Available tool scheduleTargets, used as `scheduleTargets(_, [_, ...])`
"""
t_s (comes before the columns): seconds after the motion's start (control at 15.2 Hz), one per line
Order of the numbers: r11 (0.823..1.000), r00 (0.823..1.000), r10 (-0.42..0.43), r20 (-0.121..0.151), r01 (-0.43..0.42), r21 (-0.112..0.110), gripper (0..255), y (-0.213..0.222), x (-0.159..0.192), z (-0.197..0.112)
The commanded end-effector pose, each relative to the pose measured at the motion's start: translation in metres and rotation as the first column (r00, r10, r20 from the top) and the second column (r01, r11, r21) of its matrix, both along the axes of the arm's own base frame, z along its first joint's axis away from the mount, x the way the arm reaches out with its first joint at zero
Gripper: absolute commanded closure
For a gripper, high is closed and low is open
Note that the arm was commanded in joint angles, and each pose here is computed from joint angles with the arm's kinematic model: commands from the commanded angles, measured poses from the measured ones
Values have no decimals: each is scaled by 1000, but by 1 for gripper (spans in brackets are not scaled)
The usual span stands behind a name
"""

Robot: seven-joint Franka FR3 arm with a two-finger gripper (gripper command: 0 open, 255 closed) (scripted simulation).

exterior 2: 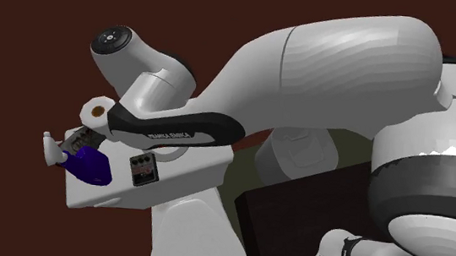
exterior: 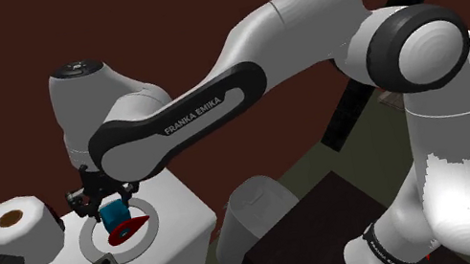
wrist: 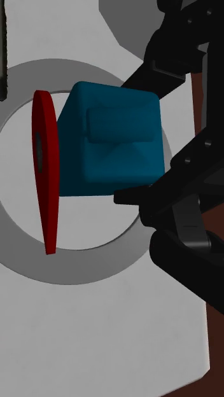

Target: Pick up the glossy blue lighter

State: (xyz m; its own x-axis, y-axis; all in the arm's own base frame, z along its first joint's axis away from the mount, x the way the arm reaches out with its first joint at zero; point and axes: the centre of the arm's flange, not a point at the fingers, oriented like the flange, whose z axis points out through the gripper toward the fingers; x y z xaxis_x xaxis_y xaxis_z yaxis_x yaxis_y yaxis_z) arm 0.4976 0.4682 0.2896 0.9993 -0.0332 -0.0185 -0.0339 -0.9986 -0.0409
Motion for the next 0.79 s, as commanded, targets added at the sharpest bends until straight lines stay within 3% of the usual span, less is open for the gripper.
scheduleTargets(0.0, [1000, 1000, 1, -1, -1, 0, 255, 0, -1, -1])
scheduleTargets(0.4, [1000, 1000, 1, -1, -1, 0, 255, 1, -1, 0])
scheduleTargets(0.73, [1000, 1000, 1, -1, -1, 0, 255, 1, -1, 26])
